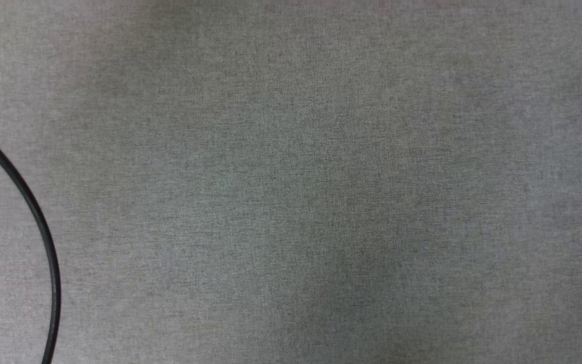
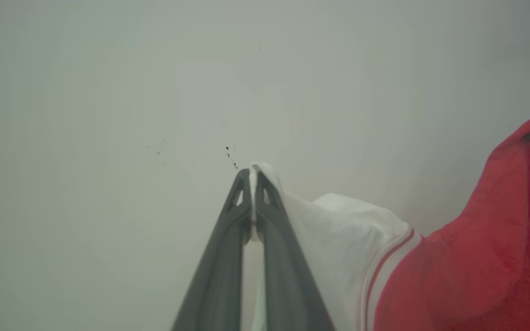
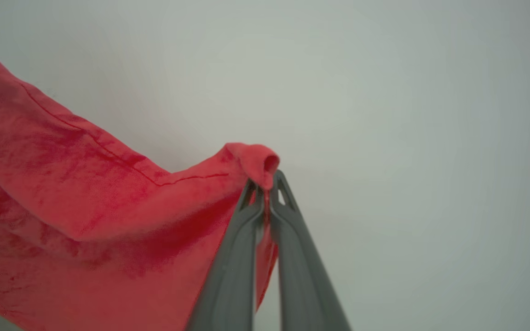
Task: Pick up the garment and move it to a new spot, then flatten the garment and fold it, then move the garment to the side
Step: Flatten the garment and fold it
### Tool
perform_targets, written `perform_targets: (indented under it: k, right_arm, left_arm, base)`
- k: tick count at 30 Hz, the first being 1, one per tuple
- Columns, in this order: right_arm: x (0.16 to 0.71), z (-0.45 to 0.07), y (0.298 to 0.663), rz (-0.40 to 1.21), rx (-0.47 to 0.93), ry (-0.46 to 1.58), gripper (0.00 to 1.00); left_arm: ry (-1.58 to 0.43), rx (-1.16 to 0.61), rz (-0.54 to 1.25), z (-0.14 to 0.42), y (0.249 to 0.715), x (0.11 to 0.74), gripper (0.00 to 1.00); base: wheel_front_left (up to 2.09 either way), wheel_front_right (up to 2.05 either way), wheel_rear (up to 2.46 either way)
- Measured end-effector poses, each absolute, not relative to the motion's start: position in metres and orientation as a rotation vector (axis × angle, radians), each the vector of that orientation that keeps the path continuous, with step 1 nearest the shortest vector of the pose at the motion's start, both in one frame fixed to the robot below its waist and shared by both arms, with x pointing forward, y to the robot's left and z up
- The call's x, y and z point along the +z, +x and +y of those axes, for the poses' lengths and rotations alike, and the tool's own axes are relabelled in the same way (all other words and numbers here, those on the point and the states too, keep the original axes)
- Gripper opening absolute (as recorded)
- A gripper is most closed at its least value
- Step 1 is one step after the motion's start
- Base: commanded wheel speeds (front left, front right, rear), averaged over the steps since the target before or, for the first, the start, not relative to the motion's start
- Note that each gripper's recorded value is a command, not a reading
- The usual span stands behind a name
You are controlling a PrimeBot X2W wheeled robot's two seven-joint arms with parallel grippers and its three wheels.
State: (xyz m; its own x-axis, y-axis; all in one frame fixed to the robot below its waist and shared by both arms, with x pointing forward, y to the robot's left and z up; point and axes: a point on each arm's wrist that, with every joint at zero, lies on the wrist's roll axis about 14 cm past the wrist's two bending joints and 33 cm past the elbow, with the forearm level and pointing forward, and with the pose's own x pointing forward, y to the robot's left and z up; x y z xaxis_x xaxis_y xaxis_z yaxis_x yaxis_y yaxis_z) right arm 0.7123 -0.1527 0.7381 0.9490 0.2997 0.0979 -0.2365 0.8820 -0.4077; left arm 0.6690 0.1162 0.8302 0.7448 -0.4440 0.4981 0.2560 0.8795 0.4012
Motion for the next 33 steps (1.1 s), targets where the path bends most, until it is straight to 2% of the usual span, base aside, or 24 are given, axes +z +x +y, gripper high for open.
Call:
perform_targets:
  k: [7,14,24,33]
  right_arm:
    - [0.665,-0.142,0.723,-0.04,0.333,-0.415,0.0]
    - [0.579,-0.138,0.706,0.116,0.406,-0.418,0.0]
    - [0.495,-0.126,0.645,0.293,0.539,-0.411,0.0]
    - [0.459,-0.139,0.569,0.399,0.59,-0.341,0.0]
  left_arm:
    - [0.255,-0.405,-0.455,0.125,0.697,0.753,0.0]
    - [0.157,-0.43,-0.248,0.133,0.692,0.649,0.0]
    - [0.081,-0.48,-0.065,0.136,0.639,0.555,0.0]
    - [0.006,-0.477,0.061,0.133,0.549,0.504,0.0]
  base:
    - [0.0,0.0,0.0]
    - [0.0,0.0,0.0]
    - [0.0,0.0,0.0]
    - [0.0,0.0,0.0]
